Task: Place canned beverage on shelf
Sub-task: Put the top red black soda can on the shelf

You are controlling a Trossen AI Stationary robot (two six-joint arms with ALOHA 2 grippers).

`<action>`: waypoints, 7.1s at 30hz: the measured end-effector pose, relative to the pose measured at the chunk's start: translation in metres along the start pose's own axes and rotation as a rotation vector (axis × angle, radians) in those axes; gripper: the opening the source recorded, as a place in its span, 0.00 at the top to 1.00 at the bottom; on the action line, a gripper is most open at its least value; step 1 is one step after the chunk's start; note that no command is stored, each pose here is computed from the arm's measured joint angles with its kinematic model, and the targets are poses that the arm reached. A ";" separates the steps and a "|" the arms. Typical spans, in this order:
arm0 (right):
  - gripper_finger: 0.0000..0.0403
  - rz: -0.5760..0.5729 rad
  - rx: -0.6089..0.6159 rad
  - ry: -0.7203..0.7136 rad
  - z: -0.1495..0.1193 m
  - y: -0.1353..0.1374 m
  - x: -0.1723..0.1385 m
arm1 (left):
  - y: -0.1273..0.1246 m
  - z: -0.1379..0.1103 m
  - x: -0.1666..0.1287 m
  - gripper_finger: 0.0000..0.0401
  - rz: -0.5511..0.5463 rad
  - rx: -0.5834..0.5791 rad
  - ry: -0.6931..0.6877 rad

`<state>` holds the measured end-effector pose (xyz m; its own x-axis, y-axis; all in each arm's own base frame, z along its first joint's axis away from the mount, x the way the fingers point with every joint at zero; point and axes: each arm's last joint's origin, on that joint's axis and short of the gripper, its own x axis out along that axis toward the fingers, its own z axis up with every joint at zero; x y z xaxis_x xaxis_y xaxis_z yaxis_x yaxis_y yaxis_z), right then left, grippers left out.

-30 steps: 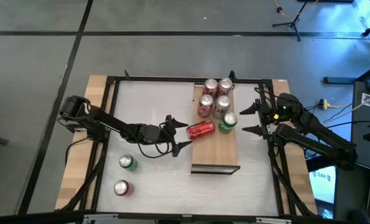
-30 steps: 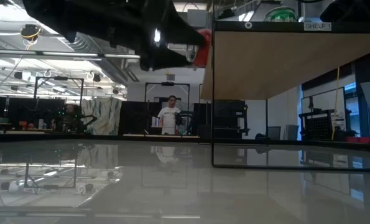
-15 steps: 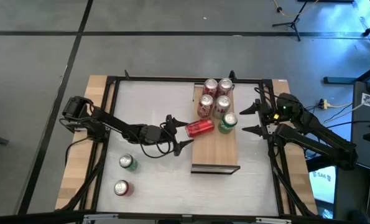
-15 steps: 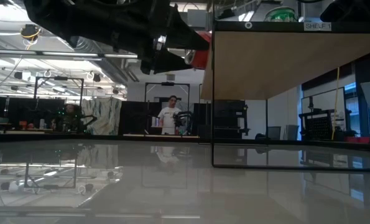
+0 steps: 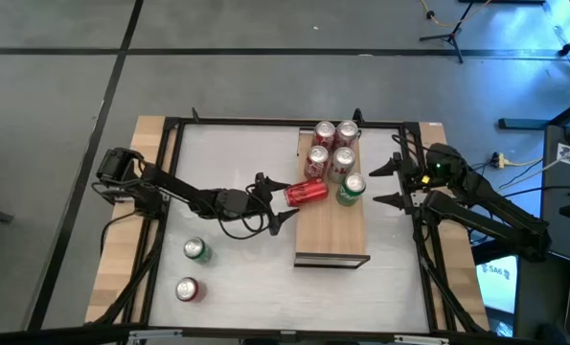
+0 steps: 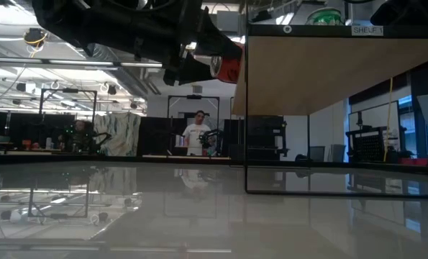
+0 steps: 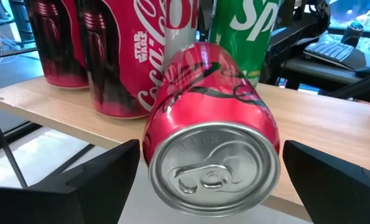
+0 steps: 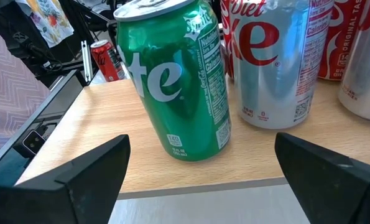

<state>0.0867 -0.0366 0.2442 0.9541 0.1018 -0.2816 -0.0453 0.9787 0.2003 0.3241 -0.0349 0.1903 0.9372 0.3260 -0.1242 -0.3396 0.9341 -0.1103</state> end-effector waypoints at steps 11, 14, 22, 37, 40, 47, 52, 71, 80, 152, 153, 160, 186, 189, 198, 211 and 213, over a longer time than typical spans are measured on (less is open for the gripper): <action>0.01 0.000 0.000 0.000 0.000 0.000 0.000 | 0.000 0.000 0.000 0.04 0.008 -0.058 -0.003; 0.01 0.000 0.000 0.000 0.000 0.000 0.000 | 0.000 0.000 0.000 0.04 0.009 -0.059 -0.003; 0.01 0.000 0.000 0.000 0.000 0.000 0.000 | 0.001 0.001 0.000 0.07 0.034 -0.079 -0.010; 0.01 0.000 0.000 0.000 0.000 0.000 0.000 | -0.011 0.015 0.010 0.32 -0.022 0.018 0.059; 0.01 0.000 0.000 0.000 0.000 0.000 0.000 | -0.015 0.022 0.015 0.32 -0.020 0.051 0.112; 0.01 0.000 0.000 0.000 0.000 0.000 0.000 | -0.023 0.041 0.023 0.32 -0.011 0.125 0.194; 0.01 0.000 0.000 0.000 0.000 0.000 0.000 | -0.024 0.047 0.024 0.32 -0.006 0.139 0.220; 0.01 0.000 0.000 0.000 0.000 0.000 0.000 | -0.024 0.064 0.010 0.32 -0.021 0.134 0.211; 0.01 0.000 0.000 0.000 0.000 0.000 0.000 | -0.022 0.067 0.009 0.32 -0.034 0.129 0.208; 0.01 0.000 0.000 0.000 0.000 0.000 0.000 | 0.016 0.156 0.018 0.32 -0.208 0.138 0.488; 0.01 0.000 0.000 0.000 0.000 0.000 0.000 | 0.014 0.156 0.017 0.32 -0.218 0.137 0.487; 0.01 0.000 0.000 0.000 0.000 0.000 0.000 | 0.005 0.155 0.014 0.32 -0.249 0.139 0.486; 0.01 0.275 0.162 -0.030 0.007 0.008 -0.001 | -0.006 0.155 0.011 0.32 -0.276 0.146 0.464; 0.01 0.301 0.178 -0.058 0.011 0.009 -0.002 | -0.006 0.155 0.011 0.32 -0.276 0.146 0.464; 0.01 0.398 0.082 -0.177 0.029 0.023 0.000 | -0.006 0.155 0.011 0.32 -0.275 0.146 0.465; 0.01 0.310 0.032 -0.243 0.046 0.045 0.002 | -0.006 0.155 0.011 0.32 -0.278 0.147 0.465; 0.01 0.280 0.002 -0.268 0.053 0.049 -0.001 | -0.007 0.155 0.011 0.32 -0.277 0.149 0.464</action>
<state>0.0988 0.0016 0.3043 0.9485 0.3145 0.0390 -0.3145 0.9193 0.2367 0.3490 -0.0158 0.3425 0.8451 -0.0012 -0.5346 -0.0393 0.9972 -0.0643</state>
